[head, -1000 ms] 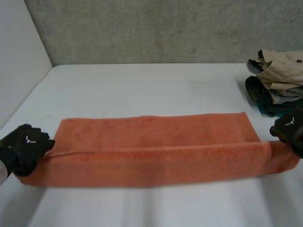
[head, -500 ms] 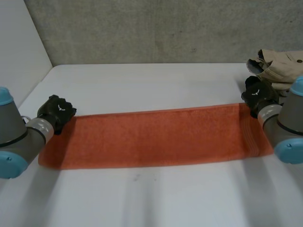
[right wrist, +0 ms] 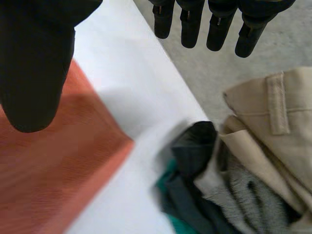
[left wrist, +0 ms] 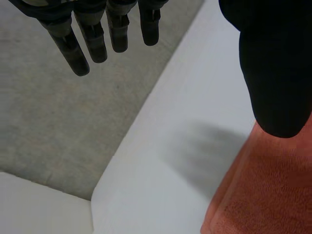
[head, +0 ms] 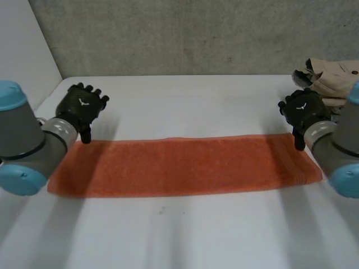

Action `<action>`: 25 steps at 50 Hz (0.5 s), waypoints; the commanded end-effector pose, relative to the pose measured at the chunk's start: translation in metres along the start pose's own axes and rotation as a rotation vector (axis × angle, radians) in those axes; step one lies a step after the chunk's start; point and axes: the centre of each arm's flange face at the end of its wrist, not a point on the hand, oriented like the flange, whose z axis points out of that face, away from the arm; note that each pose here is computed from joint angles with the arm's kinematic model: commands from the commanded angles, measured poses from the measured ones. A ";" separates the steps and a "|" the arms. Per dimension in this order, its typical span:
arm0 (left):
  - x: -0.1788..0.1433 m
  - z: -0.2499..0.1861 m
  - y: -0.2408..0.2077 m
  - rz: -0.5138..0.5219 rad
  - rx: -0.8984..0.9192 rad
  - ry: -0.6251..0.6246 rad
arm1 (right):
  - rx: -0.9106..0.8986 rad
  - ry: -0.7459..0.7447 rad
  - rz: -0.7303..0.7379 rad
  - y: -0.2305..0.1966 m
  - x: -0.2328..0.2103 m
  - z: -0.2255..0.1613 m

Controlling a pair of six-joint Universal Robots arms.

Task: Fold the laundry.

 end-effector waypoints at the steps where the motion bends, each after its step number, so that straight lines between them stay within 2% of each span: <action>1: -0.004 -0.033 -0.002 -0.115 0.001 0.007 | -0.130 -0.179 0.130 0.023 0.018 -0.037; 7: 0.010 -0.045 0.002 -0.150 0.040 0.068 | -0.169 -0.246 0.190 0.052 0.015 -0.043; 13: 0.016 -0.045 0.006 -0.145 0.062 0.063 | -0.142 -0.190 0.189 0.069 0.017 -0.036; 25: 0.018 -0.044 0.008 -0.146 0.064 0.063 | -0.169 -0.179 0.198 0.099 0.001 -0.015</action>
